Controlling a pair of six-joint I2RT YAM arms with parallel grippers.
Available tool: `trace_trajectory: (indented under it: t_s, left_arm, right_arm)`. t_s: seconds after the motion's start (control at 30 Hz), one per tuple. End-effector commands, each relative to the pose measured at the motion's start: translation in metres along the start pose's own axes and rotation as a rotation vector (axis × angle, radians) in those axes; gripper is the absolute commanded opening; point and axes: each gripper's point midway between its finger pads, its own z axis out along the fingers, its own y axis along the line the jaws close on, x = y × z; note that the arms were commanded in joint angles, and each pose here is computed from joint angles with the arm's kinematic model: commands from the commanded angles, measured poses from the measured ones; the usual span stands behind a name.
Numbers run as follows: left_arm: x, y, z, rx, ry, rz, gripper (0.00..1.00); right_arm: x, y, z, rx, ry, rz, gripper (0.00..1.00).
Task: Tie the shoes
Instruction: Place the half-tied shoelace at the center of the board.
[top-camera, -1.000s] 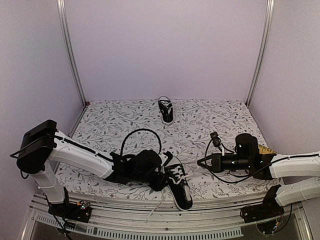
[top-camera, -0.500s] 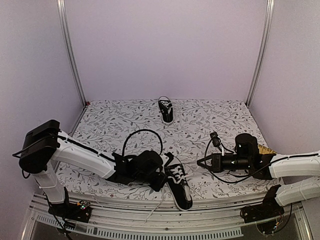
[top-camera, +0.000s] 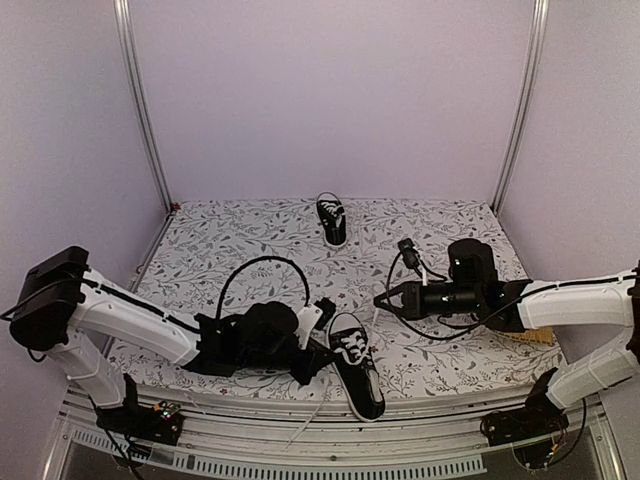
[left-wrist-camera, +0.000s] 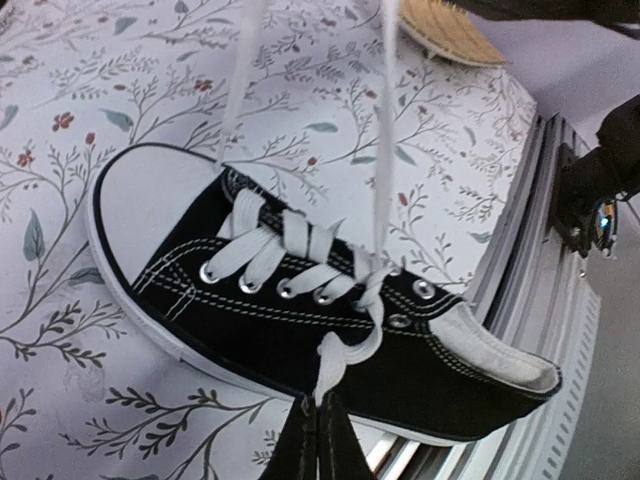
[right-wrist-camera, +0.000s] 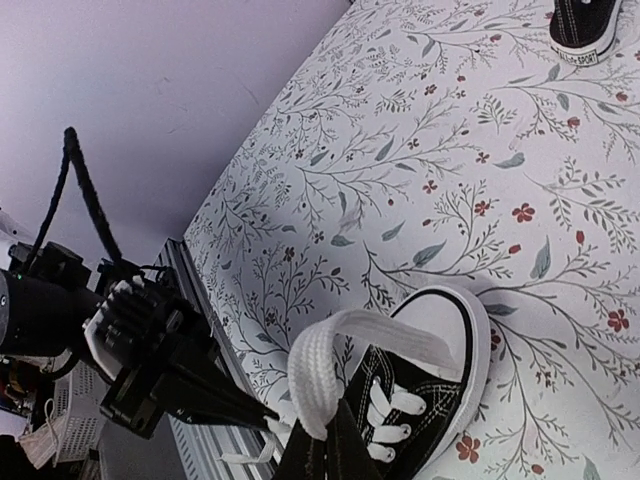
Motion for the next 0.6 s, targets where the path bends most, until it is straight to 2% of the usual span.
trace_trajectory:
  t_s: [0.0,0.1,0.33,0.4,0.47,0.57]
  left_arm:
    - [-0.021,-0.029,-0.014,0.108,-0.103,0.009,0.0]
    - [-0.019,-0.032,-0.018,0.124,-0.112,0.013,0.0]
    - [-0.011,-0.034,-0.019,0.138,-0.106,0.004,0.0]
    - [-0.01,-0.037,-0.019,0.144,-0.106,0.005,0.0]
    - [-0.009,-0.037,-0.019,0.142,-0.106,0.005,0.0]
    - [-0.011,-0.038,-0.02,0.138,-0.113,0.001,0.0]
  right_arm:
    - [-0.013,0.013,0.028,-0.027,0.046,-0.049,0.02]
    - [-0.01,0.033,0.052,-0.071,0.088,-0.075,0.02]
    - [0.033,0.077,0.103,-0.202,0.237,-0.082,0.05]
    - [0.038,0.083,0.107,-0.25,0.256,-0.079,0.16]
    - [0.038,0.084,0.106,-0.256,0.255,-0.072,0.36]
    - [0.023,0.078,0.093,-0.228,0.213,-0.089,0.52]
